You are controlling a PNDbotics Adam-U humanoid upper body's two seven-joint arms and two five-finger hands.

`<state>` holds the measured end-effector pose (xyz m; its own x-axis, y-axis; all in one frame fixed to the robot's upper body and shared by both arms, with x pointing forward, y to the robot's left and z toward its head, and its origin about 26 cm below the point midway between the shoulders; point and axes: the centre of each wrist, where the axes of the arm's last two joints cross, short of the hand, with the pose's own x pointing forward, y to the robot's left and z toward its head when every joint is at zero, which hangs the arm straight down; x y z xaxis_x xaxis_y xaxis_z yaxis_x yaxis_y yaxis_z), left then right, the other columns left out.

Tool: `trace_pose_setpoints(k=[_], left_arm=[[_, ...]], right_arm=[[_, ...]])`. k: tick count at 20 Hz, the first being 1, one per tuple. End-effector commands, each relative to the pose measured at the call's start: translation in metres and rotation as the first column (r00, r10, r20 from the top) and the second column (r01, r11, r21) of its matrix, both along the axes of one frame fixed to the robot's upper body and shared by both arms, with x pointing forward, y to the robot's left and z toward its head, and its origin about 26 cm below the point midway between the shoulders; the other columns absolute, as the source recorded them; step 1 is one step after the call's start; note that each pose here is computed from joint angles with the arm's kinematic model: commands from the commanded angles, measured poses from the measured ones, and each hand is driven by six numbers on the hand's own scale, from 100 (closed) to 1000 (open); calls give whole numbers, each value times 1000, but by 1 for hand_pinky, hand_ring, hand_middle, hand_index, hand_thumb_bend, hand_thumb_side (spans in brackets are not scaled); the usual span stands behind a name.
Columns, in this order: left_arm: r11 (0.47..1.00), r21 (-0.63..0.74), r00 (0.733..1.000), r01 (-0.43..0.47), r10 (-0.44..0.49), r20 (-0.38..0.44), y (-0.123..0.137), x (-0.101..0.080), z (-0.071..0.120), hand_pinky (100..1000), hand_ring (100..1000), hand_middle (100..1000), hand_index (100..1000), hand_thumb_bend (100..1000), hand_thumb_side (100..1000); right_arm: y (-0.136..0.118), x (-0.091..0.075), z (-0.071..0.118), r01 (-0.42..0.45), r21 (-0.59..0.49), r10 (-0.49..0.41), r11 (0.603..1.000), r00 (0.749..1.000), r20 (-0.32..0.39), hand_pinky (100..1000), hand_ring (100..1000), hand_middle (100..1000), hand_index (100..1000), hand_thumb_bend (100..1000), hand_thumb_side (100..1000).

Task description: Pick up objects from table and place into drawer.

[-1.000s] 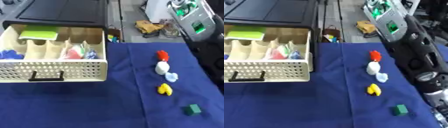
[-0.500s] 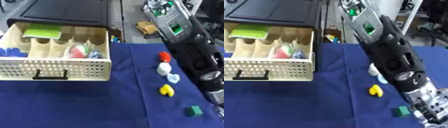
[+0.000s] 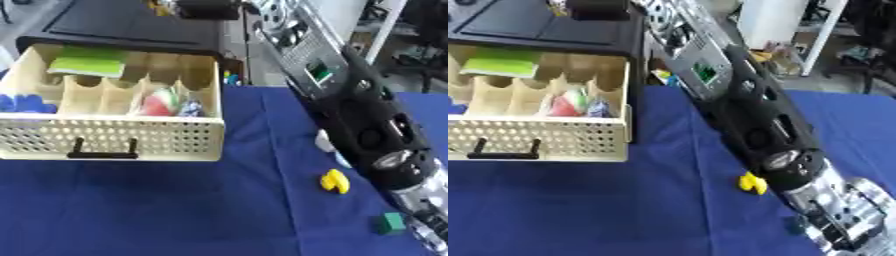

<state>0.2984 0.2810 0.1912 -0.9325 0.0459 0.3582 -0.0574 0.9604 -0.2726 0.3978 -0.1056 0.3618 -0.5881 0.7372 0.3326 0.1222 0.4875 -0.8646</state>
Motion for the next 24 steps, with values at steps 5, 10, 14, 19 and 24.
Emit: trace_pose_setpoints(k=[5,10,14,19,24], left_arm=[[1000,26,1000,3,-4,27,1,-1,9,434,577,634,832,218,1000],[1000,26,1000,3,-4,26,1,-1,9,433,577,634,832,218,1000],[1000,26,1000,3,-4,27,1,-1,9,433,577,634,831,217,1000],[1000,25,1000,3,-3,27,1,-1,9,433,577,634,831,215,1000],[1000,25,1000,3,-4,28,1,-1,10,434,577,634,831,214,1000]], right_arm=[[-2,-9,8,-39,-54,38,998,999,-16,710,797,361,300,433,561],[1,-9,5,-45,-87,42,995,998,-36,712,799,365,302,434,560],[2,-6,0,-62,-124,53,990,996,-78,730,811,397,332,598,600],[1,-6,1,-81,-154,68,985,994,-90,768,859,498,498,687,691],[-1,-6,3,-81,-160,68,984,994,-86,773,868,517,516,692,688]])
